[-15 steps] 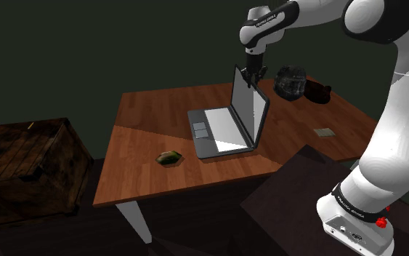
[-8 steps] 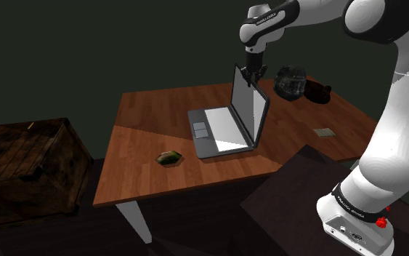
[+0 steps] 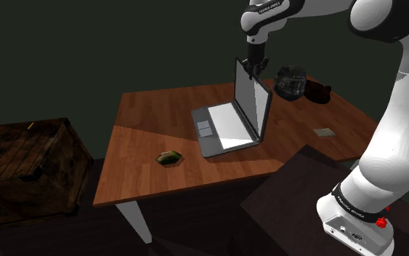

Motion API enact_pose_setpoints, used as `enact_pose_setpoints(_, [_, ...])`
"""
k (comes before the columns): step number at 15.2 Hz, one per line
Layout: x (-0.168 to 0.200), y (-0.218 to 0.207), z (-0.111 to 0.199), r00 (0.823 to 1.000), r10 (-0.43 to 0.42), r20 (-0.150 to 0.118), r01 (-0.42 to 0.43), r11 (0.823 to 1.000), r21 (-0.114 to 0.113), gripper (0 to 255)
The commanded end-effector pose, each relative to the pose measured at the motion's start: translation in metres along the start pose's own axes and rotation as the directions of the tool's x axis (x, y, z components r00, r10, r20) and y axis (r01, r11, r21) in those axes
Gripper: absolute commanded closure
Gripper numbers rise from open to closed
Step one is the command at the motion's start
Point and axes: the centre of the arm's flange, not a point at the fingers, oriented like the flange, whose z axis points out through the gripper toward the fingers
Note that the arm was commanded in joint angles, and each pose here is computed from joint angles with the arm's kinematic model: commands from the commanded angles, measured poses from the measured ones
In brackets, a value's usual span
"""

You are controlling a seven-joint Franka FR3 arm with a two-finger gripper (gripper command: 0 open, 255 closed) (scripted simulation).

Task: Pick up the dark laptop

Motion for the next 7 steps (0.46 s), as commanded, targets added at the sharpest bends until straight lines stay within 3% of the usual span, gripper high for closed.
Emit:
enact_pose_setpoints(1, [-0.002, 0.001, -0.012, 1.0, 0.001, -0.002, -0.001, 1.0, 0.0, 255])
enact_pose_setpoints(7, [-0.003, 0.003, -0.034, 1.0, 0.001, -0.002, -0.001, 1.0, 0.0, 255])
